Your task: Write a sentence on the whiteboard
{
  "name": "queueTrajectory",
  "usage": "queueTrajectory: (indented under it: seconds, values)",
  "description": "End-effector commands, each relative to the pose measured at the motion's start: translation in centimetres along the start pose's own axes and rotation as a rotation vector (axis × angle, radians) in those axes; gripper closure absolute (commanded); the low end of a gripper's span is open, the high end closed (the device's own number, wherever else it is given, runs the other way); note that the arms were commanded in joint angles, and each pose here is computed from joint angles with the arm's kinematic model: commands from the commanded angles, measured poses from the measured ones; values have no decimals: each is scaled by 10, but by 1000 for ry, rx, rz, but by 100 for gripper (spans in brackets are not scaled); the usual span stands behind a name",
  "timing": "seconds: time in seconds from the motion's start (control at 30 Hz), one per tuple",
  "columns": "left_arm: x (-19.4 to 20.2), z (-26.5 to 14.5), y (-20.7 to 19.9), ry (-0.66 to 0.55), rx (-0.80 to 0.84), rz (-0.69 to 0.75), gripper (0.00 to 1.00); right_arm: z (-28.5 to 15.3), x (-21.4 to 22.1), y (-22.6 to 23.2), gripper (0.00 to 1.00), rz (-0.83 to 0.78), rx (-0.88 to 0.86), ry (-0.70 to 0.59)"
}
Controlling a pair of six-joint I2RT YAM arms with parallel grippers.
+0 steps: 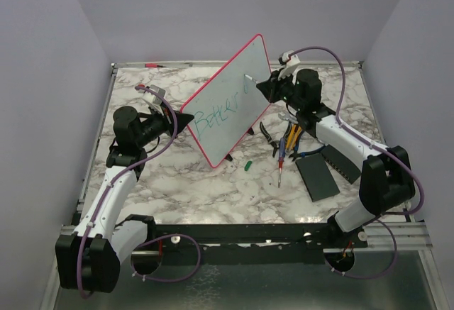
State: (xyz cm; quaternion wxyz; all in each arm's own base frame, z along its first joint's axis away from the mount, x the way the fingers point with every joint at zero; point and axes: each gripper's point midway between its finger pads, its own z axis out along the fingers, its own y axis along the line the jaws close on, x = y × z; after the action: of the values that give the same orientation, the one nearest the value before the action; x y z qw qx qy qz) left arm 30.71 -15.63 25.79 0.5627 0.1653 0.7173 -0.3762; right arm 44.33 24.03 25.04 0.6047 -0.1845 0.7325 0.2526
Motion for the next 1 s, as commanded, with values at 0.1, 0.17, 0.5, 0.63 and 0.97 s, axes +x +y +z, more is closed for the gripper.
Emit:
queueTrajectory:
  seconds: [0.1, 0.17, 0.5, 0.63, 0.97]
  values:
    - [70, -5, 0, 218, 25, -102, 100, 7, 7, 0, 99, -12, -1, 10]
    - [69, -5, 0, 219, 26, -103, 100, 5, 18, -1, 99, -4, 7, 30]
    - [69, -5, -1, 218, 29, -102, 100, -8, 62, -3, 99, 51, 25, 107]
    - [69, -5, -1, 218, 29, -102, 100, -8, 66, -8, 100, 52, 53, 112]
    - [68, -6, -1, 213, 26, -99, 100, -14, 34, -20, 99, 35, 135, 33]
